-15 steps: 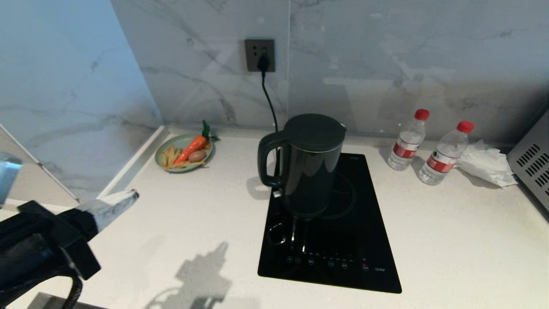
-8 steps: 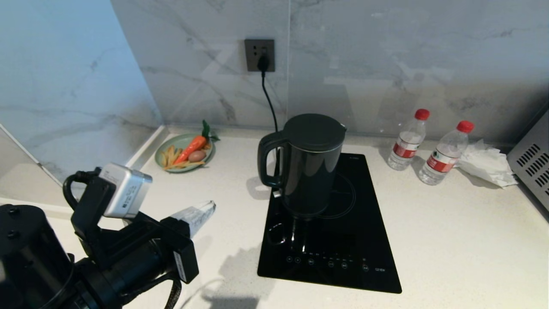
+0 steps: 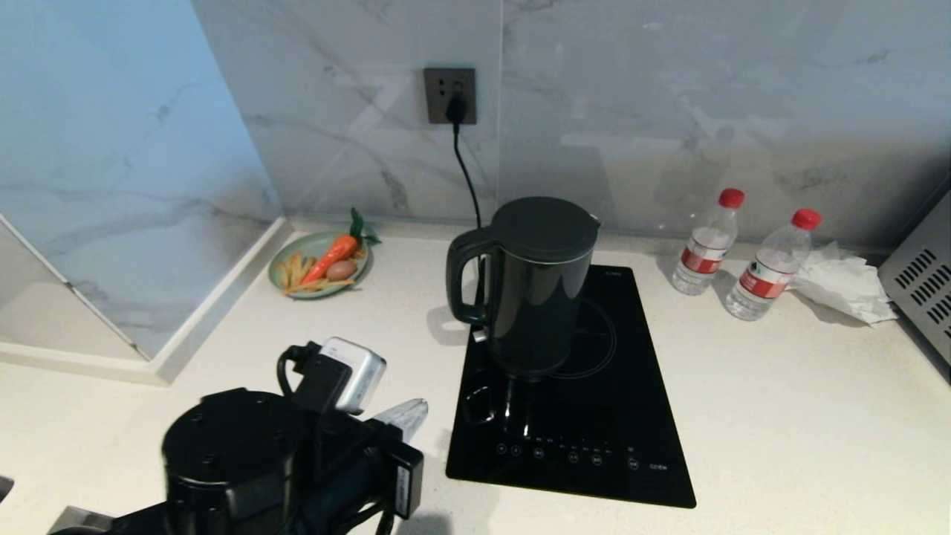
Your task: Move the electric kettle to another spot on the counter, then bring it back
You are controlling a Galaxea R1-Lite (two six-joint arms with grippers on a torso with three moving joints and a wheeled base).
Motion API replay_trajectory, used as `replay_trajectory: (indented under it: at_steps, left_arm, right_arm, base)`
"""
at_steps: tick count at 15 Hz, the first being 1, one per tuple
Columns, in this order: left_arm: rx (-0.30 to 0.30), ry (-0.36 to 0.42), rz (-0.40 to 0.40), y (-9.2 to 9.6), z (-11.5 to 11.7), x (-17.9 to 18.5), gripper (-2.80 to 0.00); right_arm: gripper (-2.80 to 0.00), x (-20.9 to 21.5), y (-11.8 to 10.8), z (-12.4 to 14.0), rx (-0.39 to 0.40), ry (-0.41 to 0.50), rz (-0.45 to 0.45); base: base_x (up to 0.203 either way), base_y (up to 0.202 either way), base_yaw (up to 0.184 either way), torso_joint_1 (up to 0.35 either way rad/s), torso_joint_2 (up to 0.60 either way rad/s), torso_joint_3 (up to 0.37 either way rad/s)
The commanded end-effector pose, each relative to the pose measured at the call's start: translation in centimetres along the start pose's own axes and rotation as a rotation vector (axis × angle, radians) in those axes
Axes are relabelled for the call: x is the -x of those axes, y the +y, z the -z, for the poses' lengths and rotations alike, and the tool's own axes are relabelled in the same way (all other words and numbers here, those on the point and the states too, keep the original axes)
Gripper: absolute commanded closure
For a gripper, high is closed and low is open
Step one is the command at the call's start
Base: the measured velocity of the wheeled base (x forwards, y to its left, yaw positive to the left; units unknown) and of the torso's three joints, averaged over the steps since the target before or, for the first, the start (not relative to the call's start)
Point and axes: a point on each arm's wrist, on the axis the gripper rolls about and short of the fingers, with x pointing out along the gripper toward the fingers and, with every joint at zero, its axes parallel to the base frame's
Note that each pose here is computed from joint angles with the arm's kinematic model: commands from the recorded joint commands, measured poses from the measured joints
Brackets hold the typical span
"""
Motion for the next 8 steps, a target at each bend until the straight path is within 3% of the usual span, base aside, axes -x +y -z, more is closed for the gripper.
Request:
replay_trajectory:
  at_steps: [1,3,5,8]
  left_arm:
    - [-0.029,0.074,-0.047,-1.2,3.0,-4.2,0.00]
    - [-0.033,0.029,-0.088,-1.9,4.0,-6.9,0.00]
    - [-0.029,-0.034,-0.111,-2.2,3.1,-8.4,0.00]
    - [-0.073,-0.027,-0.151,-1.5,3.2,-10.2,0.00]
  right_arm:
    - [0.00,0.0,0.0,0.0,0.000,-0.001,0.000]
    - [0.00,0.0,0.0,0.0,0.000,0.000,0.000]
    - [0.00,0.0,0.0,0.0,0.000,0.000,0.000]
    - [0.00,0.0,0.0,0.0,0.000,0.000,0.000]
  base:
    - [0.000,0.000,0.000,0.000,0.00,0.000]
    - [0.000,0.000,0.000,0.000,0.00,0.000]
    - [0.000,0.000,0.000,0.000,0.00,0.000]
    - [0.000,0.000,0.000,0.000,0.00,0.000]
